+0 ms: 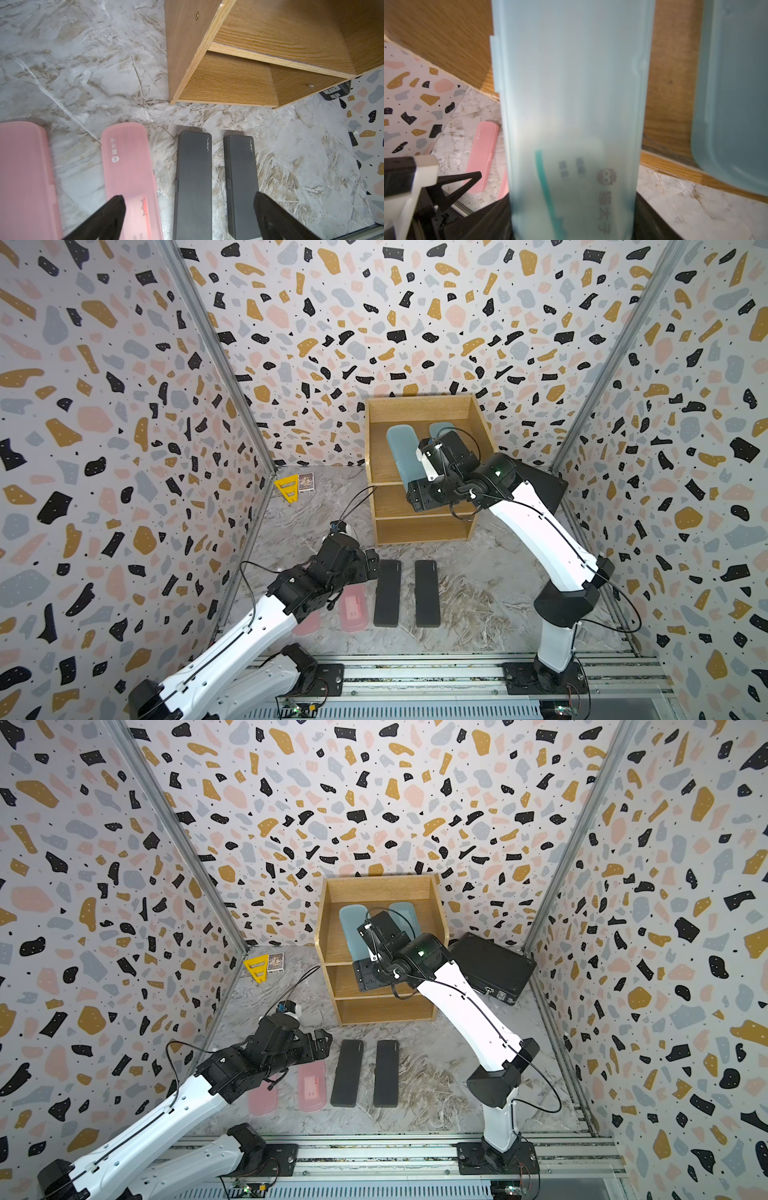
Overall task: Place the pencil cases on the shelf according to color
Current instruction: Place the pencil case on the shelf.
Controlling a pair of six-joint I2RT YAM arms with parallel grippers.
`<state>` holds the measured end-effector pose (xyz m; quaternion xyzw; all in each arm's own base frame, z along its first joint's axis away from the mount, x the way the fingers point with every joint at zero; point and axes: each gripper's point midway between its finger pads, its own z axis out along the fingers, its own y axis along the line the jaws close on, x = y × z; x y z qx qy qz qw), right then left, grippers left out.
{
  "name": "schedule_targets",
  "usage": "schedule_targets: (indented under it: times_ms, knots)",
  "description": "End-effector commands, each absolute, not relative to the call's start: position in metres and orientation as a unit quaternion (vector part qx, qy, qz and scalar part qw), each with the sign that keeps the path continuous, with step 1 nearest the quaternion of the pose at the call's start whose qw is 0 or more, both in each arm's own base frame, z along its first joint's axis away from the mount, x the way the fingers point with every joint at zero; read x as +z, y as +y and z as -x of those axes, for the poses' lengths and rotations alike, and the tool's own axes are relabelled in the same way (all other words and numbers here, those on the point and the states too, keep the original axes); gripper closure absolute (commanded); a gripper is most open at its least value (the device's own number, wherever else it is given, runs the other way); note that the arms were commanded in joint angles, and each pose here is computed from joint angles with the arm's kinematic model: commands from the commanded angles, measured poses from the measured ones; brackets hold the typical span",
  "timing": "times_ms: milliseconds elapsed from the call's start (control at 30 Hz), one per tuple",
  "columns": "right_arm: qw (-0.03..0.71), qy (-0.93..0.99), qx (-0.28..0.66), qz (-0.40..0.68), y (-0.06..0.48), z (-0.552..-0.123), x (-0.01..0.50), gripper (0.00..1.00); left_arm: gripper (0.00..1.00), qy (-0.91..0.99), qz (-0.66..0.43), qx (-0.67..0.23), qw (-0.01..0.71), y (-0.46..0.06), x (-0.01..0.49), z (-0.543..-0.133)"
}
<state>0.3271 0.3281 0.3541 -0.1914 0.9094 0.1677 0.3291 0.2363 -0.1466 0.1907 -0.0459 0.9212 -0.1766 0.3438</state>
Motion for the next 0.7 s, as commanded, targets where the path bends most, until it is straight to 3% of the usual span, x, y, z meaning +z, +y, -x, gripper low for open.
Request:
schedule_targets:
  times_ms: [0, 467, 567, 667]
  knots:
    - [0.356, 0.895, 0.192, 0.187, 0.327, -0.334, 0.379, 0.63, 0.0, 0.919, 0.042, -0.187, 0.346, -0.151, 0.192, -0.236]
    - [0.371, 0.901, 0.172, 0.147, 0.317, -0.384, 0.364, 0.59, 0.0, 0.922, 0.035, -0.187, 0.336, -0.156, 0.181, -0.239]
    - [0.371, 0.902, 0.168, 0.142, 0.317, -0.39, 0.359, 0.53, 0.0, 0.923, 0.035, -0.188, 0.334, -0.157, 0.18, -0.239]
    - [0.37, 0.903, 0.166, 0.142, 0.319, -0.394, 0.355, 0.37, 0.0, 0.923, 0.035, -0.188, 0.335, -0.157, 0.181, -0.239]
